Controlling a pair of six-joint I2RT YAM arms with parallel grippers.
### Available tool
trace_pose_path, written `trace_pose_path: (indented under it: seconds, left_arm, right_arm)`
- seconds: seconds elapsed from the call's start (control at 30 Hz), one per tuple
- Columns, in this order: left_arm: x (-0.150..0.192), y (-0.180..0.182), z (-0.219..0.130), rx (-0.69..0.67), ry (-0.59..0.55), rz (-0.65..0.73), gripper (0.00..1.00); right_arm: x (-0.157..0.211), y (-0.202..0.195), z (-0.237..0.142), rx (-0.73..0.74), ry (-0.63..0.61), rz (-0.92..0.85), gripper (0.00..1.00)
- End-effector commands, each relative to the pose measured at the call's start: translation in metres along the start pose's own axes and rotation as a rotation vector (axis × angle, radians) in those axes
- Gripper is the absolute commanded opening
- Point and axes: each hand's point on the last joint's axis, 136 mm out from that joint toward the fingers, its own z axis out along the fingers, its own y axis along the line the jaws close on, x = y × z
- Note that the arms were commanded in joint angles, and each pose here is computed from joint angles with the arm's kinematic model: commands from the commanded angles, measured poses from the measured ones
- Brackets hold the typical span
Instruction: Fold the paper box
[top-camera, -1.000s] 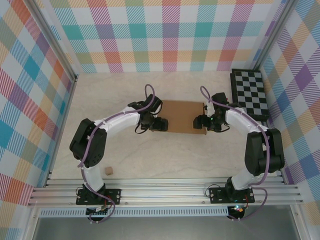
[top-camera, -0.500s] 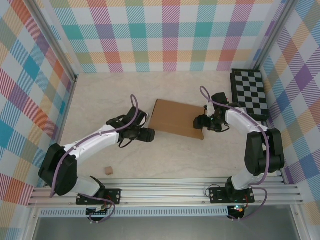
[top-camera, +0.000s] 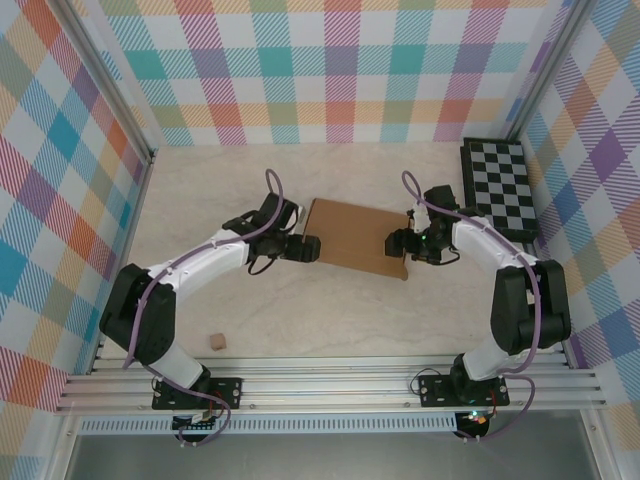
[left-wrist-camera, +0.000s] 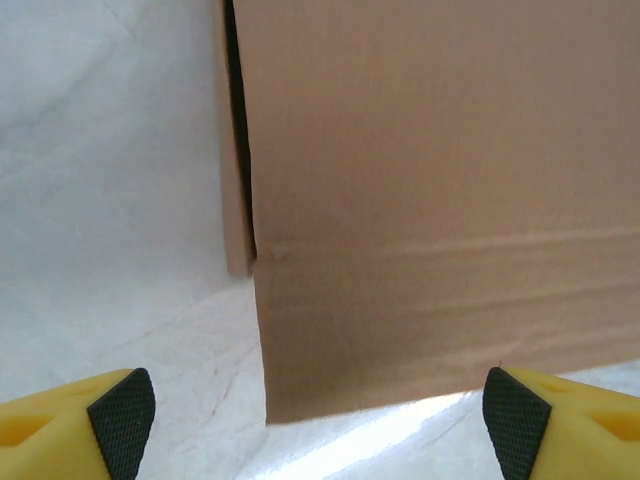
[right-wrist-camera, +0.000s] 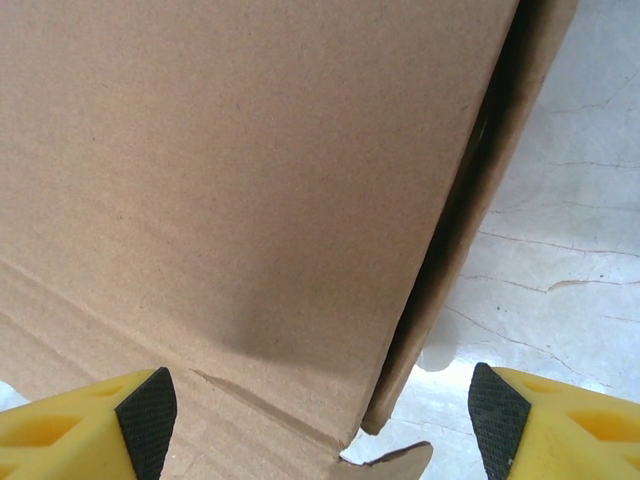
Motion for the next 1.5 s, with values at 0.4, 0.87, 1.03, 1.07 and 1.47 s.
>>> trace_pose_path:
  seconds: [0.4,0.87,1.03,1.07,1.47]
  left_arm:
    - [-0.013,-0.032,0.031,0.077,0.125,-0.049,0.89]
    - [0.016,-0.009,0.011,-0.160,0.192,0.010,0.90]
    - [0.023,0.009,0.010,-0.222,0.210,0.003,0.91]
    - [0.024,0.004,0.012,-0.190,0.208,-0.013,0.91]
    - [0.042,0.019,-0.001,-0.262,0.254,-0.052,0.90]
  right_arm:
    - [-0.009,0.019,0.009,-0.101,0.031,0.018,0.80]
    - [-0.034,0.020,0.004,-0.058,0.017,-0.037,0.80]
    - [-0.028,0.012,0.003,-0.017,0.020,-0.045,0.80]
    - [-0.027,0.011,0.002,-0.013,0.019,-0.046,0.80]
    - [0.007,0.011,-0.018,-0.016,0.032,-0.050,0.80]
